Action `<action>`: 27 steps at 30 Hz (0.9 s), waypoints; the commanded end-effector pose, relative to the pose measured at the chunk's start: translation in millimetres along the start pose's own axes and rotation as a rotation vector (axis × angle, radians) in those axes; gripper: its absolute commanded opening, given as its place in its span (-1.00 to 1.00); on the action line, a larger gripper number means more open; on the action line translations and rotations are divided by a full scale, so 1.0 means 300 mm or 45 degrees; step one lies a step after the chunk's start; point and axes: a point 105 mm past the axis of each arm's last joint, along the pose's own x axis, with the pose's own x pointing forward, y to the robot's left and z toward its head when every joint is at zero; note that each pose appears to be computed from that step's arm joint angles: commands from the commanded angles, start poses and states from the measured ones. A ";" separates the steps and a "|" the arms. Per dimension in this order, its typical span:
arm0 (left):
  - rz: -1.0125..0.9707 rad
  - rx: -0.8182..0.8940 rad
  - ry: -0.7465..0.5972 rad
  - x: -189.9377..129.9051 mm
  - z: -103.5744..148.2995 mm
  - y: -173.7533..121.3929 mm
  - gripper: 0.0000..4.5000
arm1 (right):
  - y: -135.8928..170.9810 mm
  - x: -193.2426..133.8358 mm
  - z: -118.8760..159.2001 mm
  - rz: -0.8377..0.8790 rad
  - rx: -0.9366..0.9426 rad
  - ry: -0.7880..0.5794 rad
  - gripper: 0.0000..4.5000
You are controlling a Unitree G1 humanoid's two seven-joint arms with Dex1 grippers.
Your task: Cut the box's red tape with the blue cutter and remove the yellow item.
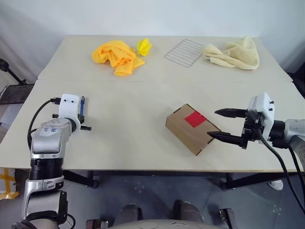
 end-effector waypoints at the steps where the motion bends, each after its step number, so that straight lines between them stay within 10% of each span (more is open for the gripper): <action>1: -0.059 0.061 0.097 0.026 -0.058 -0.061 -0.36 | 0.001 -0.010 0.031 -0.016 -0.040 -0.030 1.00; 12: -0.050 0.091 0.094 0.029 -0.046 -0.061 0.99 | -0.002 -0.017 0.031 -0.029 -0.038 -0.024 1.00; 27: -0.118 -0.443 0.124 0.052 -0.104 -0.074 0.99 | -0.001 -0.001 0.033 -0.007 -0.037 -0.023 1.00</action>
